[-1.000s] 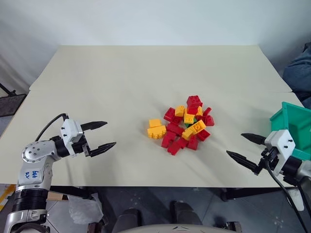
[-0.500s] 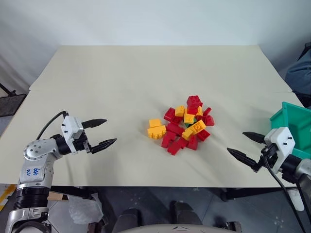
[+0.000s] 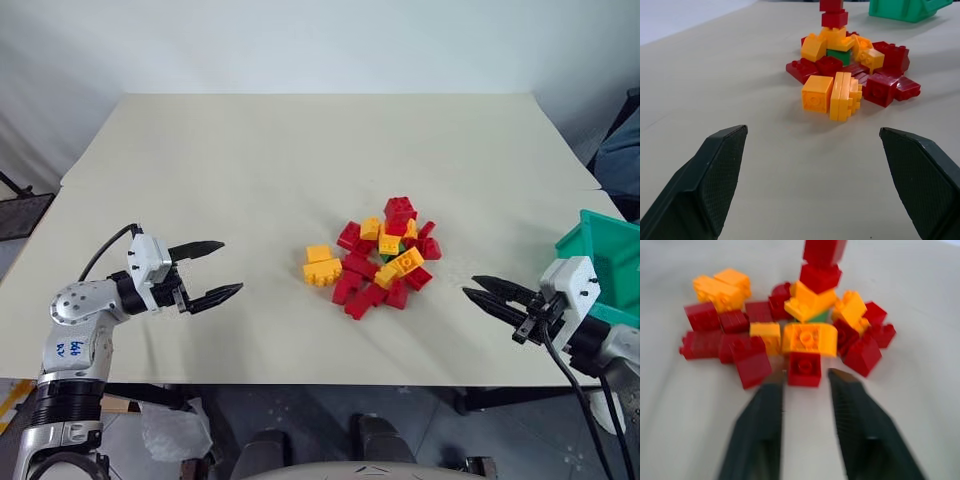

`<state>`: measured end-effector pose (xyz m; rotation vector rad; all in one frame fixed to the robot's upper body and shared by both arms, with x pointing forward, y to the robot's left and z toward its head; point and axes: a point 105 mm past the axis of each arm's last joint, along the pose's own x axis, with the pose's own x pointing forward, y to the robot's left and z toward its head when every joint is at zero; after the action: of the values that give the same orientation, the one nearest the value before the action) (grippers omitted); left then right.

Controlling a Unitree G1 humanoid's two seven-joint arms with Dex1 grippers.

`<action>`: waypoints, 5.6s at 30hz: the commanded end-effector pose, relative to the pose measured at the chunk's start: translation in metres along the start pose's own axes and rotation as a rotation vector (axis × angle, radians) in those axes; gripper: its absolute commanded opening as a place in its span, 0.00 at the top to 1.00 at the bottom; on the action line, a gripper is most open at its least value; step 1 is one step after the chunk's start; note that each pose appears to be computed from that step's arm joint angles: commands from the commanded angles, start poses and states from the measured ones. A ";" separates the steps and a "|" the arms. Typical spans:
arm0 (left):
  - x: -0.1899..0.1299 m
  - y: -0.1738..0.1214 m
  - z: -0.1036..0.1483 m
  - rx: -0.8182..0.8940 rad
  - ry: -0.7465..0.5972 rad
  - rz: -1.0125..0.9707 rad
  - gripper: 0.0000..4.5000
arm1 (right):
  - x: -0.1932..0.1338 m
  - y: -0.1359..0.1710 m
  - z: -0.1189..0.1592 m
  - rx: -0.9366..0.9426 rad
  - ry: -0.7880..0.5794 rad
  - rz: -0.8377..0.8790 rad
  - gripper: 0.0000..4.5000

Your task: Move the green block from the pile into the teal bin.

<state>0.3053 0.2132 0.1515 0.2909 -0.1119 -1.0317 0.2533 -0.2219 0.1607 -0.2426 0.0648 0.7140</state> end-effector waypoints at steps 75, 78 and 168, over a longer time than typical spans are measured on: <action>0.019 -0.018 0.023 0.093 -0.206 -0.139 0.00 | 0.137 -0.004 0.030 -0.128 0.338 0.072 0.01; 0.019 -0.018 0.023 0.095 -0.206 -0.135 0.00 | 0.141 -0.004 0.032 -0.113 0.356 0.065 0.01; 0.070 -0.031 0.063 0.048 -0.323 -0.328 0.00 | -0.109 -0.193 -0.014 0.101 0.610 -0.944 0.66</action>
<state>0.3023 0.1289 0.1888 0.1438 -0.3663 -1.3959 0.2985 -0.4280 0.1841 -0.3059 0.5710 -0.2800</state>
